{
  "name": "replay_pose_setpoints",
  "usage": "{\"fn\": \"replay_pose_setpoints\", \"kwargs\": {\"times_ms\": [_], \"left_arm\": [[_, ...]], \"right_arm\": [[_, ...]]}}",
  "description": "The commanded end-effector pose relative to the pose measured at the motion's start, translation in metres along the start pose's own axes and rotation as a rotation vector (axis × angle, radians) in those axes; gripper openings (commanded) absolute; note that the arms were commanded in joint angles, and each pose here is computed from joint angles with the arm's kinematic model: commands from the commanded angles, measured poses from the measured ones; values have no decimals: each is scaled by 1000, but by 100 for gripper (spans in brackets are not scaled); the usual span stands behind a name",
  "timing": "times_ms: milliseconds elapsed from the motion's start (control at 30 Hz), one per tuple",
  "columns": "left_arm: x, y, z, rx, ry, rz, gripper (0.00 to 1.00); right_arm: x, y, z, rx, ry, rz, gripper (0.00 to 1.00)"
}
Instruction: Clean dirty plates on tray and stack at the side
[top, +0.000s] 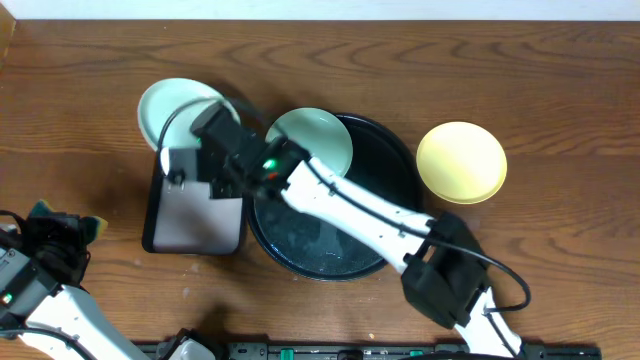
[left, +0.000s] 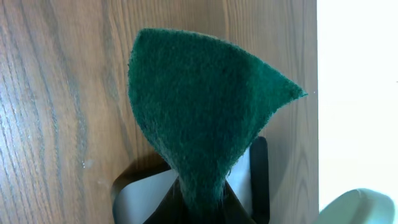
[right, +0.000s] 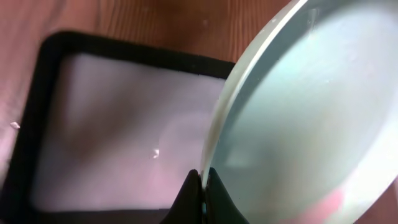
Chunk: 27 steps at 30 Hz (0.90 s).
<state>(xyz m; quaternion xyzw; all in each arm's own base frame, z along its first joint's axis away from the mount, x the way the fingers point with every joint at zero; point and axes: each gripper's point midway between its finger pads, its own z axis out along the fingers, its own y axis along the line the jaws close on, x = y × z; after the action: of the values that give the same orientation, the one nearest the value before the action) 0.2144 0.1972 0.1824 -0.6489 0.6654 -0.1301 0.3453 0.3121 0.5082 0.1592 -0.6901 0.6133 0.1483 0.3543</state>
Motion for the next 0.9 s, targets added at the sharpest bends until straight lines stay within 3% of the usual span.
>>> {"fn": "replay_pose_setpoints", "kwargs": {"times_ms": [0, 133, 467, 867], "left_arm": [[-3, -4, -7, 21, -25, 21, 7], [0, -3, -9, 16, -18, 19, 8], [4, -4, -8, 14, -4, 51, 8], [41, -45, 0, 118, 66, 390, 7]], "right_arm": [[-11, 2, -15, -151, -119, 258, 1], [-15, 3, -29, -301, -192, 448, 1], [27, -15, -77, -415, -124, 718, 1], [13, -23, -182, -452, -201, 786, 1]]}}
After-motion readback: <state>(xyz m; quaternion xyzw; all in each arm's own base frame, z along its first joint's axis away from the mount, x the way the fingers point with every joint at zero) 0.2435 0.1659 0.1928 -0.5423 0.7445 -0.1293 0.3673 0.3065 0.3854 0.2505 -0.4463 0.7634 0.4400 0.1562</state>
